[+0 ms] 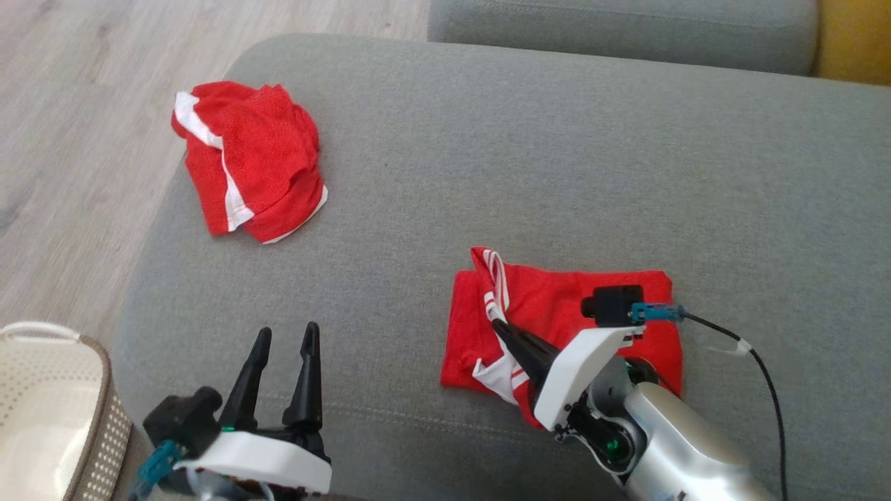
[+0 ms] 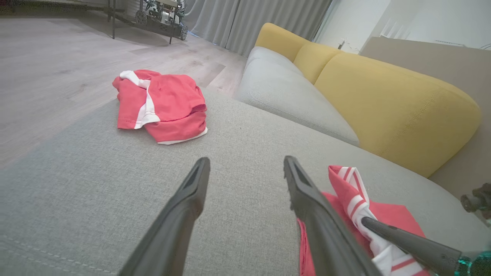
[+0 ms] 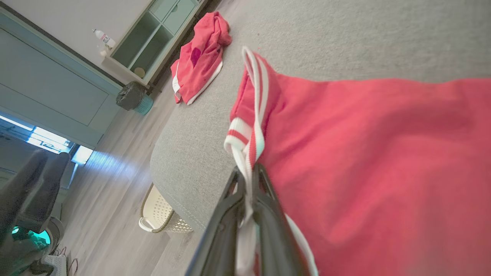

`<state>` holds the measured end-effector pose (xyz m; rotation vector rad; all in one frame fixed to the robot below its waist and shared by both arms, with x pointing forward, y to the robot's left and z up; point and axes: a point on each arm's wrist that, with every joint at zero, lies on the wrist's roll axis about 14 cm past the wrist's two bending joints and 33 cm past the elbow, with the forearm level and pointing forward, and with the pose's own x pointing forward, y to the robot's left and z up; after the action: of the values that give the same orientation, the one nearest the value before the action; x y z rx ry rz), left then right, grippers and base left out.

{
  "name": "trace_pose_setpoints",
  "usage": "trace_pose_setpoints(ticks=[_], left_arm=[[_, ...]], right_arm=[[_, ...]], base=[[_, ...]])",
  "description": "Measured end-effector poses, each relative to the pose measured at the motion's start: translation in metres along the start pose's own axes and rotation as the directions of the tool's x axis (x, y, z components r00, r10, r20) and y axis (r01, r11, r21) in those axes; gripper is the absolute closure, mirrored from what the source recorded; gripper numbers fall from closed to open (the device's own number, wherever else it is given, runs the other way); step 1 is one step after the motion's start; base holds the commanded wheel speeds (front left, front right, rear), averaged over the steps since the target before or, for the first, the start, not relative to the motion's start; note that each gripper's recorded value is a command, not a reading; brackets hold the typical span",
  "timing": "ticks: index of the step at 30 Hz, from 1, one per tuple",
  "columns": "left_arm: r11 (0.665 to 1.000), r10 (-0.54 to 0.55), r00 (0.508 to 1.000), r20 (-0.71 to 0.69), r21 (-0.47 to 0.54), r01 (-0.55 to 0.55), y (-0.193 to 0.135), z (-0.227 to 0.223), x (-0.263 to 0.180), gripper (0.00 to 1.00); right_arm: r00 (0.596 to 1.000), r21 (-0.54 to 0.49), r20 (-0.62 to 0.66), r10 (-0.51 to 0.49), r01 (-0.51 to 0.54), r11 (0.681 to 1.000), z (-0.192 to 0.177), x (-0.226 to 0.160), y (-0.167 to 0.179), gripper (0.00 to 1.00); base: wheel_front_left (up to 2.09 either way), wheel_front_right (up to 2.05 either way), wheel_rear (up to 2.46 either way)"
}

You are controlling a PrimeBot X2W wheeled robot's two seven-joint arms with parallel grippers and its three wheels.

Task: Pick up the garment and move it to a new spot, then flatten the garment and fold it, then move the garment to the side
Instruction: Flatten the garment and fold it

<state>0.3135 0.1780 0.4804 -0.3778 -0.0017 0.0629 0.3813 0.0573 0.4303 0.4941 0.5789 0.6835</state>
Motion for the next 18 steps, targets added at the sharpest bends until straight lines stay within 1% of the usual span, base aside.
trace_pose_setpoints(ticks=[6,7,8,10,12,16,18], left_arm=[[1.0,0.02,1.0,-0.012,-0.008,-0.02,0.005,-0.003,-0.002,0.0],[1.0,0.022,1.0,-0.013,-0.008,-0.022,0.005,-0.004,-0.003,0.0],[1.0,0.024,1.0,-0.014,-0.009,-0.025,0.006,-0.004,-0.003,0.0],[1.0,0.028,0.999,-0.017,-0.011,-0.028,0.007,-0.005,-0.002,0.0],[1.0,0.026,0.999,-0.019,-0.011,-0.026,0.006,-0.005,-0.002,0.0],[1.0,0.01,1.0,-0.024,-0.011,-0.01,0.002,-0.007,0.001,0.0],[1.0,0.0,1.0,-0.023,-0.012,0.0,-0.001,-0.007,0.003,0.0]], right_arm=[[1.0,-0.007,-0.024,0.016,-0.016,1.0,-0.006,0.012,0.004,1.0],[1.0,-0.009,-0.026,0.015,-0.015,1.0,-0.006,0.014,0.003,0.18],[0.999,-0.006,-0.031,0.012,-0.012,1.0,-0.007,0.015,0.002,0.0],[0.999,0.024,-0.024,0.023,-0.022,0.999,-0.007,0.017,0.006,0.0],[1.0,0.032,0.0,0.024,-0.024,0.999,-0.001,0.019,0.006,0.0],[0.996,0.007,0.09,-0.008,0.008,1.0,0.026,0.02,-0.003,0.0],[0.989,-0.028,0.144,-0.031,0.035,0.999,0.043,0.018,-0.01,0.0]], base=[[0.0,0.0,0.0],[0.0,0.0,0.0],[0.0,0.0,0.0],[0.0,0.0,0.0],[0.0,0.0,0.0],[0.0,0.0,0.0],[0.0,0.0,0.0]])
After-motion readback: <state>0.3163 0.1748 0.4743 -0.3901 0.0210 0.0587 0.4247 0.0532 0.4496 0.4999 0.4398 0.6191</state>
